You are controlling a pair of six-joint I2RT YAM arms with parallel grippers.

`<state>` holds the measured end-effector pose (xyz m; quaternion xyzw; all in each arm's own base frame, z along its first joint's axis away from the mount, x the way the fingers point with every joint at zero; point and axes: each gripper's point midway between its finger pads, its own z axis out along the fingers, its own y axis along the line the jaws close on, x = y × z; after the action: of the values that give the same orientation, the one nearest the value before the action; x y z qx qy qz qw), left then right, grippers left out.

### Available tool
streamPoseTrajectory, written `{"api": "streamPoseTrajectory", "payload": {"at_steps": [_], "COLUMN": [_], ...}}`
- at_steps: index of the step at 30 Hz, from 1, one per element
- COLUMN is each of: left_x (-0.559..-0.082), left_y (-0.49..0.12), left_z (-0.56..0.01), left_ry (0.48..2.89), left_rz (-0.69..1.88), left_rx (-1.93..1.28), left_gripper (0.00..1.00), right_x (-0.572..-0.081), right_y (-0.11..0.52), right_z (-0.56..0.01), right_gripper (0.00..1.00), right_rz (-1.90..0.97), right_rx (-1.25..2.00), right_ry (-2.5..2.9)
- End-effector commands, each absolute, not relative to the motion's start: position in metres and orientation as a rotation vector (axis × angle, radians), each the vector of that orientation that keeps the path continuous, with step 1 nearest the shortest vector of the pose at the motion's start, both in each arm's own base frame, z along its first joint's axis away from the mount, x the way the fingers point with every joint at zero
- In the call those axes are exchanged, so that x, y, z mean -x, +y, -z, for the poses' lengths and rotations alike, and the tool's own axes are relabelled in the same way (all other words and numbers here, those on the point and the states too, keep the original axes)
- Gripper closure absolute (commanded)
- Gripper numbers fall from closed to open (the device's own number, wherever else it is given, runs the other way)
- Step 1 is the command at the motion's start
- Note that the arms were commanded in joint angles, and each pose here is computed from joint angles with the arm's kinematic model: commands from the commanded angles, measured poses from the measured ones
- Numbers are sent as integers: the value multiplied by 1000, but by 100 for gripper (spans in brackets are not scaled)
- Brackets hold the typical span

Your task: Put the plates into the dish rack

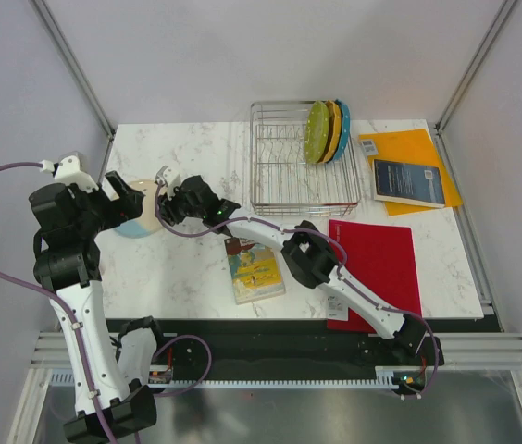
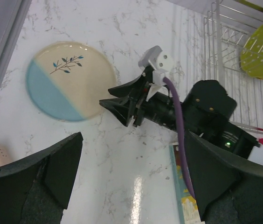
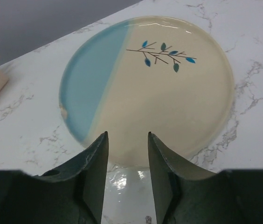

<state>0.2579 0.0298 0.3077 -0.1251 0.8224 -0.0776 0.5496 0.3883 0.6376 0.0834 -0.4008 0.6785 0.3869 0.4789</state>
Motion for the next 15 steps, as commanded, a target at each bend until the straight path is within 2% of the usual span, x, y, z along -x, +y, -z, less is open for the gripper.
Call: {"api": "streamPoseTrajectory", "payload": {"at_steps": [1, 9, 15], "left_x": [-247, -247, -248], "left_y": [6, 0, 7], "left_z": [-334, -346, -340], "left_ry": [1901, 1893, 1900], "left_rz": [319, 365, 327], "left_rx": [285, 287, 315], "left_gripper": [4, 3, 3], "right_x": [-416, -385, -370], "right_y": [643, 649, 618], "right_z": [-94, -73, -49], "right_gripper": [52, 50, 51], "right_rz": [-889, -837, -727], "right_rx": [828, 974, 1092], "right_ry": [1591, 1632, 1778]}}
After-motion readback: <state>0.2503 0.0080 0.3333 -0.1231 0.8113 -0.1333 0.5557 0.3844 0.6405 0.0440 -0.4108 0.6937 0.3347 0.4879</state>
